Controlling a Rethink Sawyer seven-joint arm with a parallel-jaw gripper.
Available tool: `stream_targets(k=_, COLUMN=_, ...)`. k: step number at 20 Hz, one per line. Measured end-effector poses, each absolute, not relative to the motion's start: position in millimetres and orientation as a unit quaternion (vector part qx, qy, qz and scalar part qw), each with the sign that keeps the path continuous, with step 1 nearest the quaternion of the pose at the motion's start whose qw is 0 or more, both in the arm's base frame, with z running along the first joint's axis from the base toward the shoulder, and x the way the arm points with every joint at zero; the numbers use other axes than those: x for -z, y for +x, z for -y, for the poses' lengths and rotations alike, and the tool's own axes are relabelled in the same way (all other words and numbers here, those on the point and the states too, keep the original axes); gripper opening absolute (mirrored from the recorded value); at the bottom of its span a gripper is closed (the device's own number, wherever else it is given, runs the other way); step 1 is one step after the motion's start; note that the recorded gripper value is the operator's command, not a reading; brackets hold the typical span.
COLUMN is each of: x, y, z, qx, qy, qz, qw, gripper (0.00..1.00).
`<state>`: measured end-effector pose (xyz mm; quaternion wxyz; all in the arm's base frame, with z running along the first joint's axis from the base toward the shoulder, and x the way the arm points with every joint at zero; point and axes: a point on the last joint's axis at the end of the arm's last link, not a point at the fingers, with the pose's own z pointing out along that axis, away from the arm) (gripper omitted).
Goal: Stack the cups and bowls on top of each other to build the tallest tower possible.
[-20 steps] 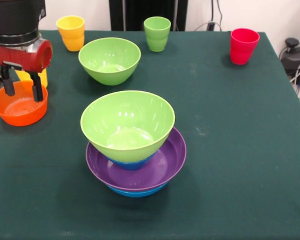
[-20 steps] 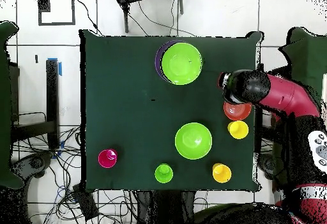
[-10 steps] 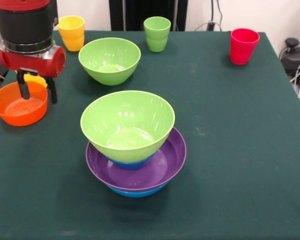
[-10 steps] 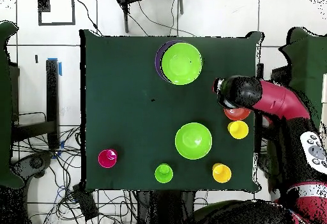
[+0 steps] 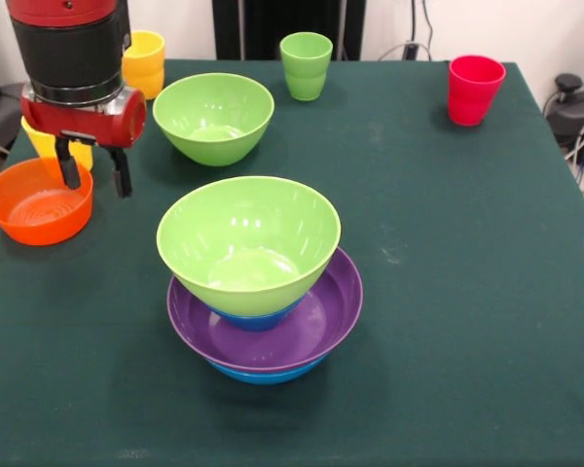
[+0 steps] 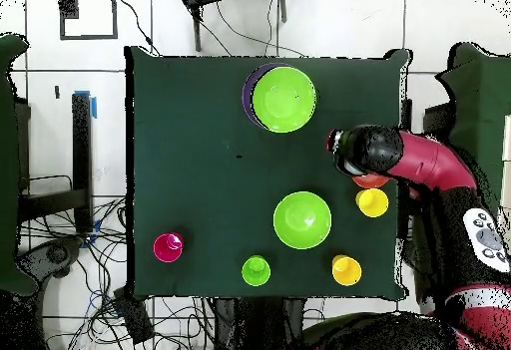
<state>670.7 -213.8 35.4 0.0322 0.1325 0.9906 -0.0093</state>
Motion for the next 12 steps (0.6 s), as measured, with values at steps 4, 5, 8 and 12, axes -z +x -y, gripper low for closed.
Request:
stream_targets(k=4, x=-30, y=669, z=213, qx=0.007, qy=0.132, qz=-0.991, qw=0.028, gripper=1.00)
stream_targets(k=5, x=-27, y=668, z=212, qx=0.006, qy=0.132, qz=-0.991, qw=0.027, gripper=1.00)
stream_targets(k=8, x=-16, y=665, z=210, qx=0.002, qy=0.133, qz=-0.991, qw=0.020, gripper=1.00)
stream_targets(k=12, x=3, y=660, z=205, qx=-0.004, qy=0.133, qz=-0.991, qw=0.009, gripper=1.00)
